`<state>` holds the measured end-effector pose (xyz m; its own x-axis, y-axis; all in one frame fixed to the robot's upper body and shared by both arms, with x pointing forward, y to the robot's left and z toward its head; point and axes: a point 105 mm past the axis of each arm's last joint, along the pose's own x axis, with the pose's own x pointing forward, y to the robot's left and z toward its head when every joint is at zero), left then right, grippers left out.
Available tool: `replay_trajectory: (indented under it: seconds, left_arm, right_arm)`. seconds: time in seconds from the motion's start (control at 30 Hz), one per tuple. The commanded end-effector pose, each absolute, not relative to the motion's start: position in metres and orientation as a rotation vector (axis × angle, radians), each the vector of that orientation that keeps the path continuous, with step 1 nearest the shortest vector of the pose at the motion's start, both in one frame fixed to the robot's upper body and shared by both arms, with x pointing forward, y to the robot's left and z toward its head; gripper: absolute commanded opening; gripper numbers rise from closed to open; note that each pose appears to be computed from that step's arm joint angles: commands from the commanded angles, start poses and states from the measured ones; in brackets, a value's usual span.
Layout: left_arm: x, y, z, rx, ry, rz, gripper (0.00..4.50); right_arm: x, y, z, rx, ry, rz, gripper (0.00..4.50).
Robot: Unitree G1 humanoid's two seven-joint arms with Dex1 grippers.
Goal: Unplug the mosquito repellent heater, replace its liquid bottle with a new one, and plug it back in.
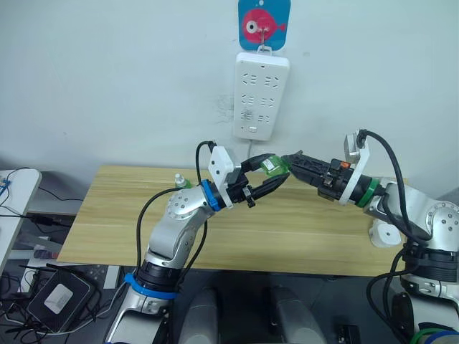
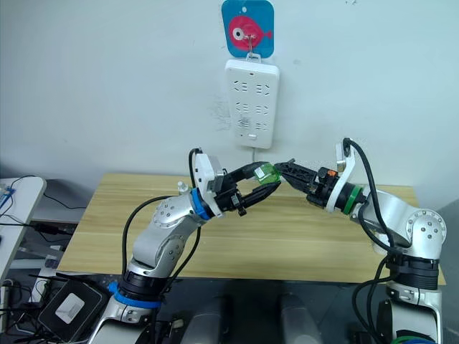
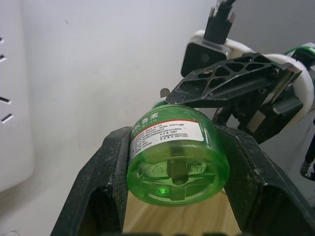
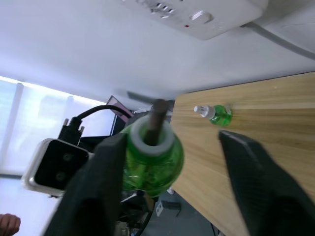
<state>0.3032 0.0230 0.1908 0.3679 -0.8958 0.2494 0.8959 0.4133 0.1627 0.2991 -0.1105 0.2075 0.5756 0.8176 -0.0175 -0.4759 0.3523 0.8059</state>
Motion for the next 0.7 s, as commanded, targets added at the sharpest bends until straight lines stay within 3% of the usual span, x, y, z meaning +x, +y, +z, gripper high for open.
replay_trajectory:
  seconds: [0.03, 0.1, 0.13, 0.43, 0.63, 0.7]
  left_arm:
    - [0.291, 0.017, 0.204, 0.007, -0.382, -1.194, 2.27]
    - [0.290, 0.016, 0.203, 0.006, -0.379, -1.207, 2.27]
    - [0.289, 0.016, 0.202, 0.008, -0.378, -1.213, 2.27]
    - [0.289, 0.016, 0.202, 0.006, -0.371, -1.218, 2.27]
    - [0.292, 0.021, 0.203, 0.020, -0.373, -1.204, 4.26]
    - [0.292, 0.022, 0.204, 0.023, -0.372, -1.206, 4.50]
  right_arm:
    - [0.294, -0.110, 0.215, 0.843, 0.441, 0.908, 1.71]
    - [0.295, -0.110, 0.215, 0.843, 0.442, 0.907, 0.99]
    - [0.295, -0.110, 0.215, 0.843, 0.442, 0.905, 0.86]
    - [0.298, -0.110, 0.217, 0.857, 0.429, 0.891, 0.86]
    - [0.302, -0.121, 0.215, 0.860, 0.420, 0.812, 0.86]
    - [0.304, -0.128, 0.213, 0.860, 0.413, 0.763, 0.86]
